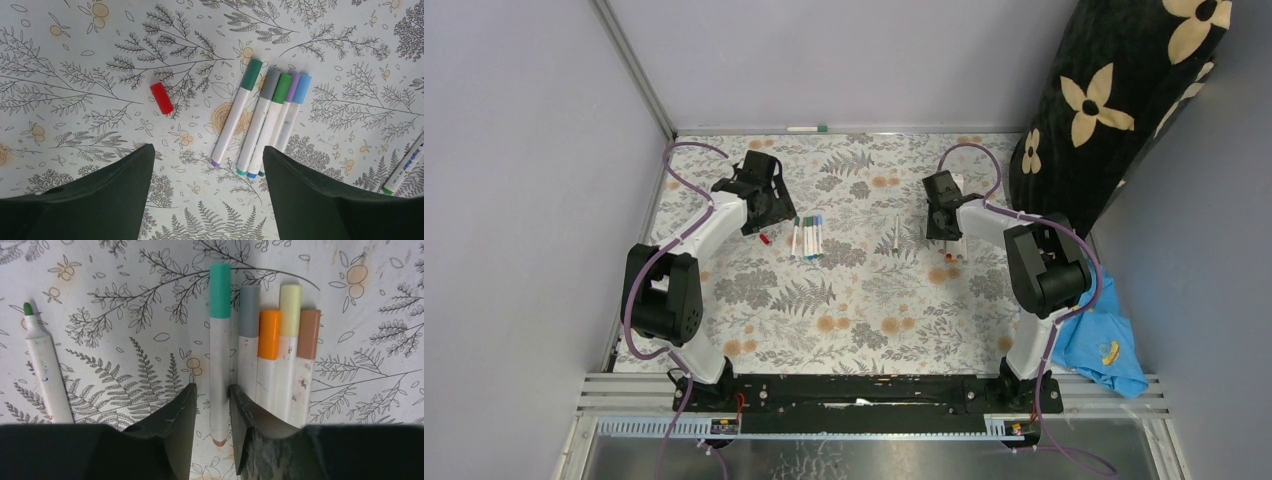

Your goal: Open the pen caps

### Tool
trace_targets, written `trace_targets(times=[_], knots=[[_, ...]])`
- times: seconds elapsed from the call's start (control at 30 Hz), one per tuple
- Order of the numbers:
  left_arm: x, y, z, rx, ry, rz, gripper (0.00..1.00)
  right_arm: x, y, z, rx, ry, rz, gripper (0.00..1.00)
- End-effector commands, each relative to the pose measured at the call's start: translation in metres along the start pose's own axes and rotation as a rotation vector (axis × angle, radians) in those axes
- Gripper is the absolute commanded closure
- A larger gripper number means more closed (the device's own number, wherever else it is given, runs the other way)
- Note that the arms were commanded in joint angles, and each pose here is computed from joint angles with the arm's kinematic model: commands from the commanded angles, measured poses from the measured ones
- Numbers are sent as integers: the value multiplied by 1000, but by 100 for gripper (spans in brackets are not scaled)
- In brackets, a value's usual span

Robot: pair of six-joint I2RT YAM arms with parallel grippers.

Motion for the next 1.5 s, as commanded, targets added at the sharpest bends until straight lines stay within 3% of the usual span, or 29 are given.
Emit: trace_targets(times=[0.0,0.2,0.4,0.6,0.73,1.17,1.47], knots=[[-7,-11,-11,-3,49,-53,14,6,5,-2,-2,-1,19,63],[-6,-10,-12,-5,52,-54,14,11,10,-2,-1,3,41,66],[-5,-9,-11,-8,55,-55,14,12,16,-3,1,14,72,90],[-8,-10,-14,-14,72,-57,14,2,13,-5,-3,4,48,100],[-14,-13,-23,-25,132,-61,14,-19,4,0,-15,-67,-3,100],[-49,-4,-97,-52,603,62,14,-107,-1,56,-121,-486,-59,100],[-62,11,-135,-43,695,130,14,-146,4,118,-214,-676,-65,100]])
Point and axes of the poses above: each gripper's point midway between its finger pads, its own x axis out along the fingers, its own z axis along the line the jaws close on, y = z × x, the point moved 4 cm from there along -x, back along the fingers, and after that the axes turned 2 degrees about x, right-handed, at the moved point
